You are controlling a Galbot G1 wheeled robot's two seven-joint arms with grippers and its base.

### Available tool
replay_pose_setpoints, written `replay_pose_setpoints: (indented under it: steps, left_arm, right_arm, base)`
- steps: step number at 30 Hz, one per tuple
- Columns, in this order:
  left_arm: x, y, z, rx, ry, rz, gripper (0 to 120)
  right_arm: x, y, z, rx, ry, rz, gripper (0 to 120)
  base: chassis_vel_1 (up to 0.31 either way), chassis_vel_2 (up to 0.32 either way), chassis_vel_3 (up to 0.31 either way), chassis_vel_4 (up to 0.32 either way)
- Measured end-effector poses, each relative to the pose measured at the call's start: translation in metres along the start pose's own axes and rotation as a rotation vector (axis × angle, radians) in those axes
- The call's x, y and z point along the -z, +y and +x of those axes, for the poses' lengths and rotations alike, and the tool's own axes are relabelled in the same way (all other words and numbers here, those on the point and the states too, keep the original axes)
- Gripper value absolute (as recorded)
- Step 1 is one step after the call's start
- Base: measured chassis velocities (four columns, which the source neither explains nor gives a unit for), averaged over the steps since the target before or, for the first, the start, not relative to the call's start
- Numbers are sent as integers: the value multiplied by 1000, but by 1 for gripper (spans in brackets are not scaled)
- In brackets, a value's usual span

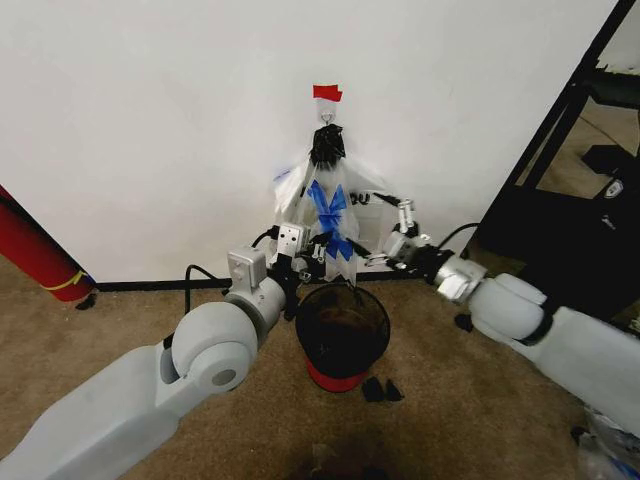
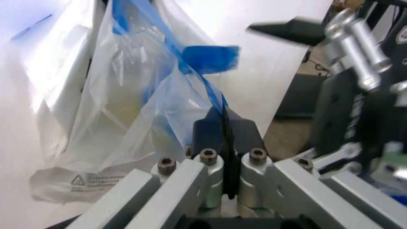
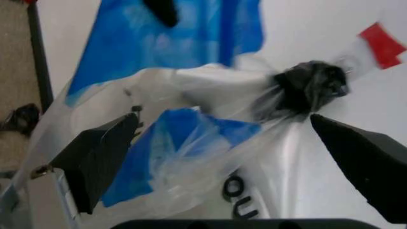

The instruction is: Pick up the garbage bag from the wall and place it over the trash bin.

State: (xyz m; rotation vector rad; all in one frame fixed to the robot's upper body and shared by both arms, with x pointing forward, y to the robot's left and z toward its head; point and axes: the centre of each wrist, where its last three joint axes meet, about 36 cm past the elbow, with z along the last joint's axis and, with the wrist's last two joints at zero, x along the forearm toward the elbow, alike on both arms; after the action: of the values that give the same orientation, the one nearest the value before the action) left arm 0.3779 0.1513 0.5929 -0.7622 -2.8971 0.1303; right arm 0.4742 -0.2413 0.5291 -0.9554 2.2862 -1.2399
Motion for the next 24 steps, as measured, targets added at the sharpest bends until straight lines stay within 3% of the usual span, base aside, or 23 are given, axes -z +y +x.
replay_pose_setpoints:
  steps: [9,12,19,24]
  left_arm:
    - [-4,-3,2,-9,4,-2,0]
    - [-5,-4,3,-13,4,-2,0]
    - [-6,-5,3,-21,6,-3,0]
    - [-6,-6,2,-22,8,1,0]
  right_arm:
    - [5,1,-20,37,55,26,100]
    - [0,1,-30,52,75,46,94]
    - [4,-3,-45,124,146,196,71]
    - [10,-6,-44,147,182,228,53]
  base:
    - [0,0,0,0]
    - [0,0,0,0]
    - [0,0,0,0]
    - [0,0,0,0]
